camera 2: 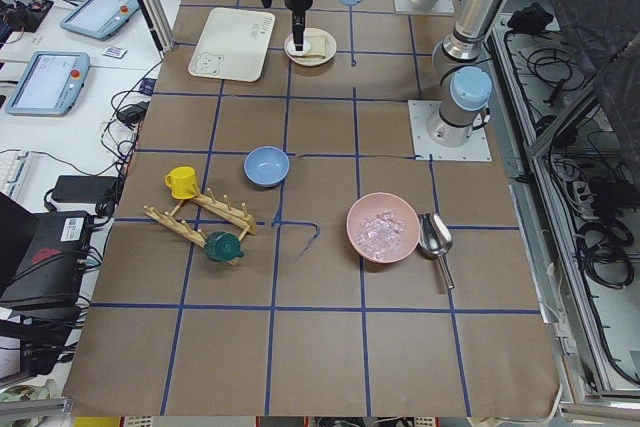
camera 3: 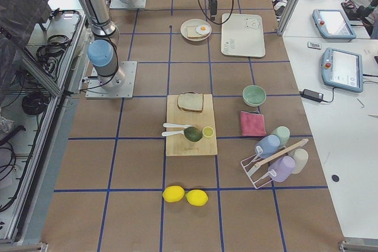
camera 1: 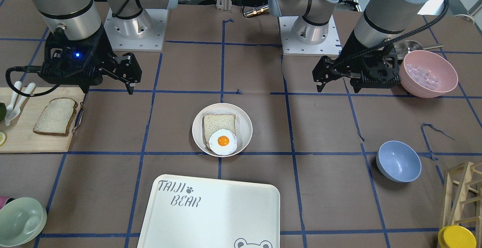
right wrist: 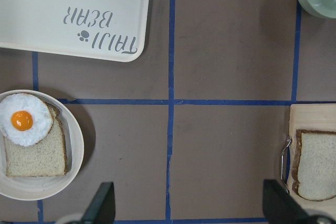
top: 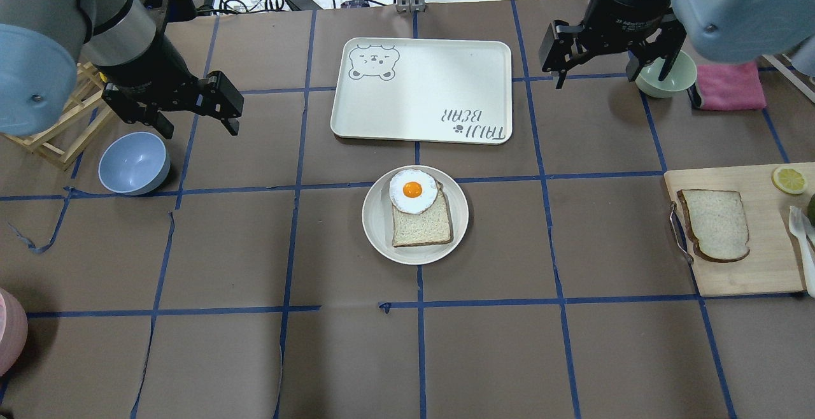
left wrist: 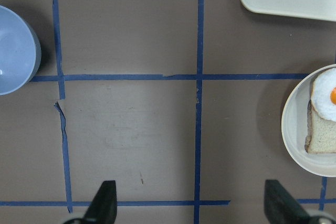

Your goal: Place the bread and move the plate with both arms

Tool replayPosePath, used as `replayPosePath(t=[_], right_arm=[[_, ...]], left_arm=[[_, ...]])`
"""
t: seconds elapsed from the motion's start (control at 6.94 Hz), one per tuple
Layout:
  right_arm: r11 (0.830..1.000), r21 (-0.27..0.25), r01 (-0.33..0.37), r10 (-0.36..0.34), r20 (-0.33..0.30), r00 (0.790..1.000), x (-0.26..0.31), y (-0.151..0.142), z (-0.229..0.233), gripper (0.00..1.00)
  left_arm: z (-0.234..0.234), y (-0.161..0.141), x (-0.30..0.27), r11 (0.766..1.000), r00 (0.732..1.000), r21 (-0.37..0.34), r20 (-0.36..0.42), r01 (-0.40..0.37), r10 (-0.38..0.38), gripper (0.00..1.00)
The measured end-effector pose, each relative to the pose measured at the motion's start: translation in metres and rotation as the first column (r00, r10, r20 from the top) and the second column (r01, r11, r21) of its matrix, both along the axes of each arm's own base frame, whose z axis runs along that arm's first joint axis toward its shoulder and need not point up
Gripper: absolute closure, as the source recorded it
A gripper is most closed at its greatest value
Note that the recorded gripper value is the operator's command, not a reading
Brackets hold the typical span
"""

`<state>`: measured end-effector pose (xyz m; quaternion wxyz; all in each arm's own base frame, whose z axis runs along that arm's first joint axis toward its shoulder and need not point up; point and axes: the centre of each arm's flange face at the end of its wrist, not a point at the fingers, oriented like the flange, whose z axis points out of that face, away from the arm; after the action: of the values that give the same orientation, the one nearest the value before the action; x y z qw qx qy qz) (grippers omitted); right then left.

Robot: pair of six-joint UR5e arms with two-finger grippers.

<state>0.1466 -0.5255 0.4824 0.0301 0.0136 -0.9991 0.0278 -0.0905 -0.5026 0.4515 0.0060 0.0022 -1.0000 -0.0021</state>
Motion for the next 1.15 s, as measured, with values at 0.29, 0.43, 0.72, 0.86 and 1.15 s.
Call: replayPosePath(t=[0.29, 0.43, 0.72, 0.86, 1.15], right_arm=[[1.0, 0.01, 0.008, -0.008, -0.002, 1.0, -0.001, -0.002, -0.006, 0.01], [0.999, 0.026, 0.022, -0.021, -0.013, 1.0, -0.009, -0.003, -0.015, 0.07], [0.985, 0.119, 0.121, -0.11, -0.098, 0.989, -0.08, 0.0, -0.072, 0.11], [0.981, 0.132, 0.145, -0.125, -0.145, 0.982, -0.118, 0.005, -0.103, 0.11], [0.984, 0.083, 0.158, -0.142, -0.179, 0.974, -0.176, 0.02, -0.163, 0.12]], left_arm=[[0.0, 0.0, 0.0, 1.0, 1.0, 0.0, 0.0, 0.001, -0.001, 0.0], [0.0, 0.0, 0.0, 1.0, 1.0, 0.001, 0.001, 0.001, -0.001, 0.0], [-0.001, 0.001, 0.0, 1.0, 1.0, 0.003, 0.003, 0.002, -0.002, 0.0], [-0.001, 0.001, 0.0, 1.0, 1.0, 0.004, 0.005, 0.002, -0.002, 0.0], [-0.001, 0.0, 0.0, 1.0, 1.0, 0.006, 0.009, 0.002, -0.002, 0.0]])
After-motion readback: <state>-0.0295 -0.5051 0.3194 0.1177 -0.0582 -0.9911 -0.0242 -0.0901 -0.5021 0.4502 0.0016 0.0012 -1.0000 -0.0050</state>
